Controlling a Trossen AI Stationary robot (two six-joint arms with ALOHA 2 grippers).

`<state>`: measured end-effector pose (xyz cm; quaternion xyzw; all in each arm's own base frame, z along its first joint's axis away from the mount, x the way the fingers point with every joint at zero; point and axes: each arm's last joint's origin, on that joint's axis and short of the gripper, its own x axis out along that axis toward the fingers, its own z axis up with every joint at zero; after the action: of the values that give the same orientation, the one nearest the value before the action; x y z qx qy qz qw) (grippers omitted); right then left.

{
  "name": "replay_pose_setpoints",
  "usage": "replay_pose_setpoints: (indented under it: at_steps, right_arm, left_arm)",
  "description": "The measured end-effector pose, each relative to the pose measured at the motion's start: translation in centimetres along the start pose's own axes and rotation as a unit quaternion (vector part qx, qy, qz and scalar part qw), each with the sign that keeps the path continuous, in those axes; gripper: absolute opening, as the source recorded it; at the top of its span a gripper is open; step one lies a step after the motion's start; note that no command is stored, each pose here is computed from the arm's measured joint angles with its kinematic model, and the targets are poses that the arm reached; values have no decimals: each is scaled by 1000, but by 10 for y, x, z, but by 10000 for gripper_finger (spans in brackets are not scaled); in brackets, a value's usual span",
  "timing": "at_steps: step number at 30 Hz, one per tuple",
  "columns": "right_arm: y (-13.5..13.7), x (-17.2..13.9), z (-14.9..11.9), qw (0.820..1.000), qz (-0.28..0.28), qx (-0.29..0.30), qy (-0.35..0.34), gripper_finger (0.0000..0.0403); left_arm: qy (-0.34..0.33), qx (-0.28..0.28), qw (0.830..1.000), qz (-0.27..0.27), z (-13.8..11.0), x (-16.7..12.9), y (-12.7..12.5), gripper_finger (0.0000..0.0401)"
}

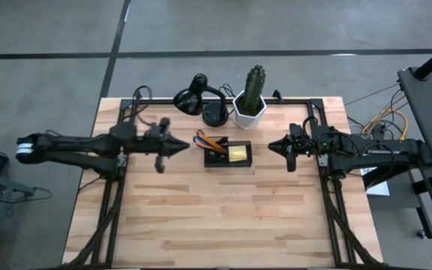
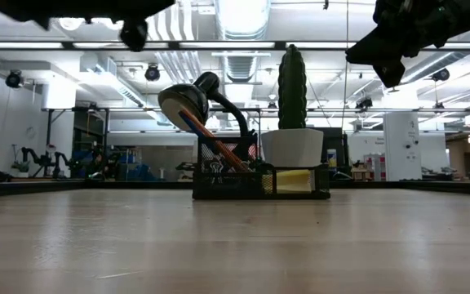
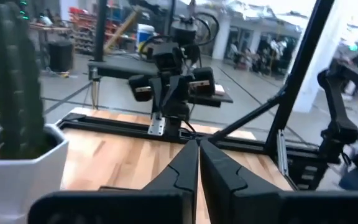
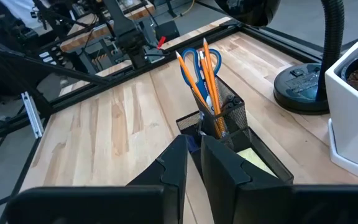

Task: Pick and place office supplies into organizer
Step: Return to Home Position

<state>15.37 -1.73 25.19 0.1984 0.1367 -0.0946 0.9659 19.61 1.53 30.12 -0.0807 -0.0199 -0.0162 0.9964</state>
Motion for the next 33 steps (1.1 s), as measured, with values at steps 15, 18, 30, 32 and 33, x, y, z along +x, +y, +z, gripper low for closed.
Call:
replay_pose_setpoints:
  at_steps: [15, 18, 30, 32, 33]
  right_arm:
    - [0, 0, 0, 1000, 0, 0, 0, 38]
    - [0, 0, 0, 1000, 0, 0, 0, 38]
    - [0, 0, 0, 1000, 0, -1, 0, 38]
    - [0, 0, 1, 1000, 3, -4, -4, 38]
    - [1, 0, 2, 1000, 8, -10, -12, 38]
  left_arm:
    - [-54, -25, 996, 64, -61, -72, -6, 0]
    - [-53, -32, 996, 67, -78, -79, -3, 0]
    - [-71, -36, 995, 67, -116, -100, 3, 0]
    - [-80, -35, 994, 67, -115, -102, 3, 0]
    - [-86, -35, 994, 66, -114, -104, 3, 0]
